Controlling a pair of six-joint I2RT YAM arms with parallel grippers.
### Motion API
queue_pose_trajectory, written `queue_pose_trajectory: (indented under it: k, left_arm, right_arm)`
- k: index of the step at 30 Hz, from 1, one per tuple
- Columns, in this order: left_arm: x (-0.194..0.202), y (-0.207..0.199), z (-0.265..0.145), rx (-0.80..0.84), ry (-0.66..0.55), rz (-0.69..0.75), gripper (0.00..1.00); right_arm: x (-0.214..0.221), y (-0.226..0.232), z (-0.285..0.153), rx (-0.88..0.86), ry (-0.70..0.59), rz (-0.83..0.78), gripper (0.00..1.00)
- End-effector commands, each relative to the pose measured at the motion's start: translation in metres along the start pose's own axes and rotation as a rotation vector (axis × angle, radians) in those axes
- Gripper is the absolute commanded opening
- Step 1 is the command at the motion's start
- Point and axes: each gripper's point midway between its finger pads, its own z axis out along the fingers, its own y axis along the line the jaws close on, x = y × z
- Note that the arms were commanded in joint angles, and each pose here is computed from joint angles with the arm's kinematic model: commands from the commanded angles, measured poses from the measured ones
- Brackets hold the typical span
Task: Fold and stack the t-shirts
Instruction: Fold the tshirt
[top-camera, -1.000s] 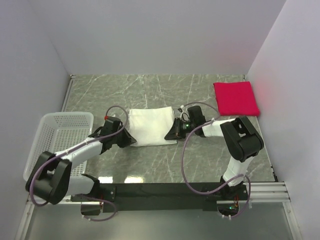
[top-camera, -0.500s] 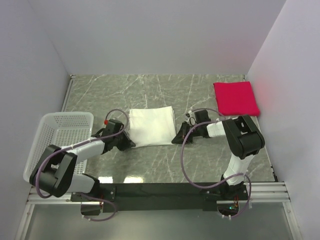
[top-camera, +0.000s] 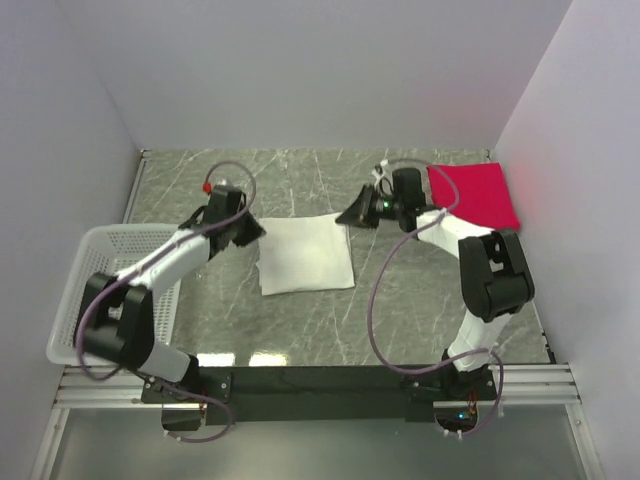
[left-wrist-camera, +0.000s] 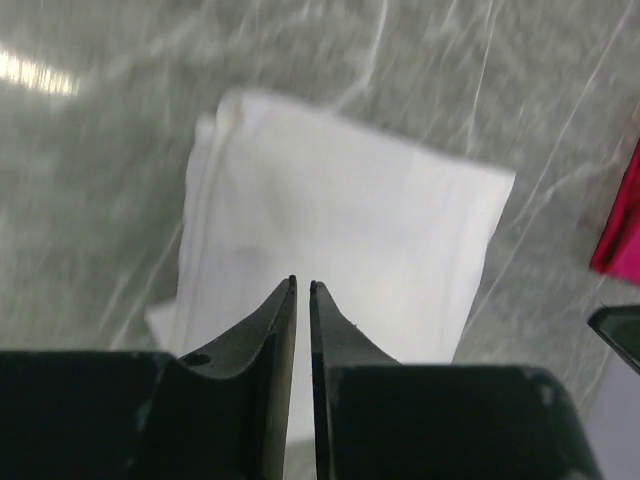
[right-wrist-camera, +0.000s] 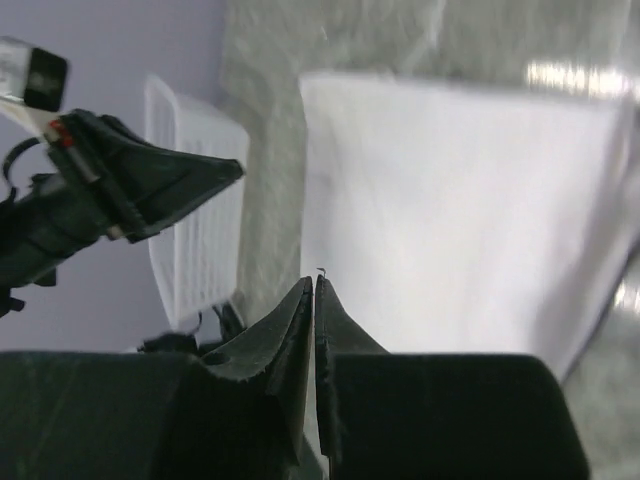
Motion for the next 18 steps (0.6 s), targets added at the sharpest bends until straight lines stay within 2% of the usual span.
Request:
queue_pose_trajectory:
  k: [1, 5, 9, 14, 18]
  left_arm:
    - [-0.041, -0.018, 0.029, 0.025, -0.043, 0.063, 0.16]
    - [-0.055, -0.012, 0.072, -0.018, -0.009, 0.068, 0.15]
    - [-0.05, 0.012, 0.109, -0.073, 0.041, 0.039, 0.14]
    - [-0.029, 0.033, 0.128, -0.107, 0.101, 0.002, 0.14]
    - [-0.031, 0.037, 0.124, -0.125, 0.09, 0.001, 0.14]
  right_arm:
    - [-0.046, 0.008, 0.018, -0.039, -0.086, -0.009, 0.11]
    - [-0.075, -0.013, 0.048, -0.042, -0.092, 0.042, 0.11]
    - [-0.078, -0.053, 0.064, 0.0, -0.103, 0.11, 0.11]
    - [-0.072, -0.106, 0.061, 0.054, -0.144, 0.225, 0.11]
    - [-0.074, -0.116, 0.053, 0.077, -0.152, 0.205, 0.11]
